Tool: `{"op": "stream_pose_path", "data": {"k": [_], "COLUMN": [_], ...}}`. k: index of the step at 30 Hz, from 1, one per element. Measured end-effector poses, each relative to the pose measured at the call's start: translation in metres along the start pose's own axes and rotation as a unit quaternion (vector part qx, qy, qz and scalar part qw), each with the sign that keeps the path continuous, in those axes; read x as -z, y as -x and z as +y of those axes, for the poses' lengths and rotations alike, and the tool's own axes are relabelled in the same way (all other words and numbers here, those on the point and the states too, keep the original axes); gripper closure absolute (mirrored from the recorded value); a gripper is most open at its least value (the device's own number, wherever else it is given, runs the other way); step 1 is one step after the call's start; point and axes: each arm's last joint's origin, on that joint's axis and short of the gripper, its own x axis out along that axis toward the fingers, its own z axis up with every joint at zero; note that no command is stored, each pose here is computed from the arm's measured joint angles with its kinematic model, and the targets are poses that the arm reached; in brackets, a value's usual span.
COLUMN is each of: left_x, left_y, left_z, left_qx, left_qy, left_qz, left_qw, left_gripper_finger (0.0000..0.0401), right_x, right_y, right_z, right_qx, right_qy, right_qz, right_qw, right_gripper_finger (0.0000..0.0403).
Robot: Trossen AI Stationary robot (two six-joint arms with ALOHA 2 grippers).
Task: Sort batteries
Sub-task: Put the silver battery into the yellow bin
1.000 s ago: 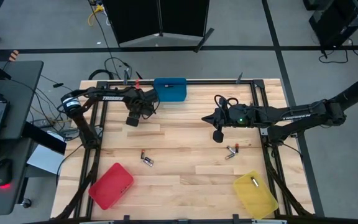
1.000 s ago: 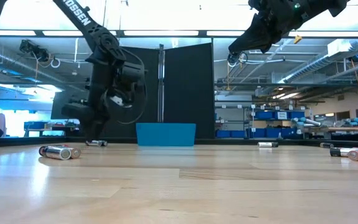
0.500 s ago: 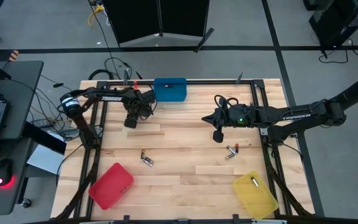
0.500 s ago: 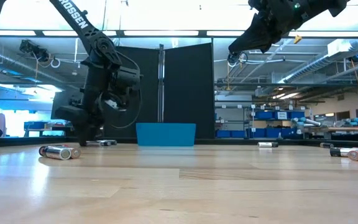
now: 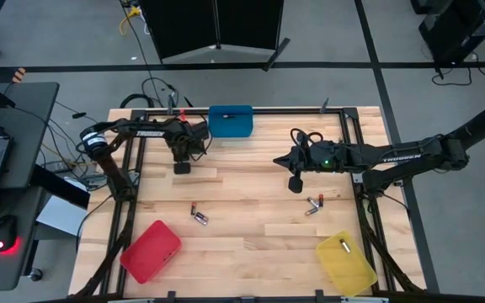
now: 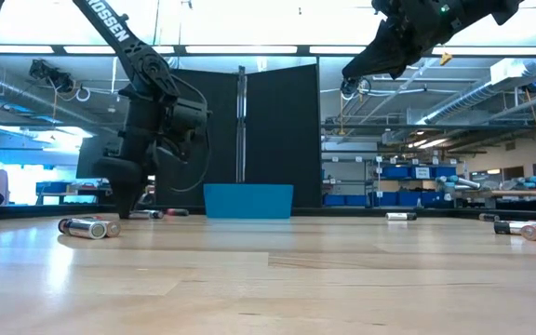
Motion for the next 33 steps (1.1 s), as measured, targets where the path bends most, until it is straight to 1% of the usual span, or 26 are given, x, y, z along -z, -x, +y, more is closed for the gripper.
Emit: {"op": "stream_pose_path", "data": {"k": [2, 3, 5, 7, 8, 10, 12, 14, 16, 18, 21, 24, 27, 30, 33], "left_x": [0.001, 0.001, 0.001, 0.007, 0.01, 0.014, 0.017, 0.018, 0.015, 0.01, 0.003, -0.004, -0.012, -0.018, -0.022], "left_y": [0.004, 0.007, 0.015, 0.022, 0.025, 0.028, 0.03, 0.031, 0.036, 0.041, 0.052, 0.063, 0.068, 0.072, 0.074], "left_z": [-0.003, -0.005, -0.01, -0.014, -0.016, -0.023, -0.032, -0.04, -0.049, -0.059, -0.069, -0.077, -0.086, -0.096, -0.104], "left_qx": [0.01, 0.019, 0.054, 0.079, 0.082, 0.09, 0.114, 0.139, 0.155, 0.174, 0.183, 0.193, 0.203, 0.197, 0.191], "left_qy": [0.014, 0.021, 0.037, 0.064, 0.078, 0.1, 0.121, 0.136, 0.143, 0.139, 0.133, 0.126, 0.11, 0.078, 0.048], "left_qz": [-0.022, -0.044, -0.114, -0.175, -0.204, -0.267, -0.333, -0.397, -0.463, -0.522, -0.599, -0.649, -0.671, -0.686, -0.696], "left_qw": [1.0, 0.999, 0.991, 0.979, 0.972, 0.954, 0.928, 0.897, 0.861, 0.824, 0.768, 0.725, 0.705, 0.696, 0.69], "left_gripper_finger": [0.0358, 0.0358, 0.0358, 0.0358, 0.0358, 0.0358, 0.0358, 0.0358, 0.0358, 0.0358, 0.0358, 0.0358, 0.0358, 0.0358, 0.0358], "right_x": [0.001, 0.001, 0.002, 0.003, 0.004, 0.008, 0.013, 0.019, 0.026, 0.031, 0.041, 0.044, 0.041, 0.033, 0.027], "right_y": [0.0, 0.0, 0.0, 0.0, 0.0, -0.001, -0.003, -0.006, -0.009, -0.014, -0.025, -0.04, -0.054, -0.062, -0.067], "right_z": [0.0, 0.0, 0.0, 0.0, 0.001, 0.002, 0.004, 0.005, 0.006, 0.007, 0.01, 0.014, 0.018, 0.021, 0.024], "right_qx": [0.0, 0.0, 0.0, -0.001, -0.002, -0.004, -0.006, -0.01, -0.02, -0.028, -0.04, -0.045, -0.051, -0.056, -0.062], "right_qy": [0.001, 0.001, -0.001, -0.002, -0.002, -0.001, -0.006, -0.017, -0.033, -0.051, -0.062, -0.086, -0.105, -0.115, -0.125], "right_qz": [0.003, 0.005, 0.011, 0.011, 0.012, 0.01, -0.002, -0.025, -0.053, -0.088, -0.109, -0.126, -0.153, -0.193, -0.21], "right_qw": [1.0, 1.0, 1.0, 1.0, 1.0, 1.0, 1.0, 0.999, 0.998, 0.994, 0.991, 0.987, 0.981, 0.973, 0.968], "right_gripper_finger": [0.0393, 0.0393, 0.0393, 0.0393, 0.0393, 0.0393, 0.0393, 0.0393, 0.0393, 0.0393, 0.0389, 0.0377, 0.0359, 0.0337, 0.0311]}}
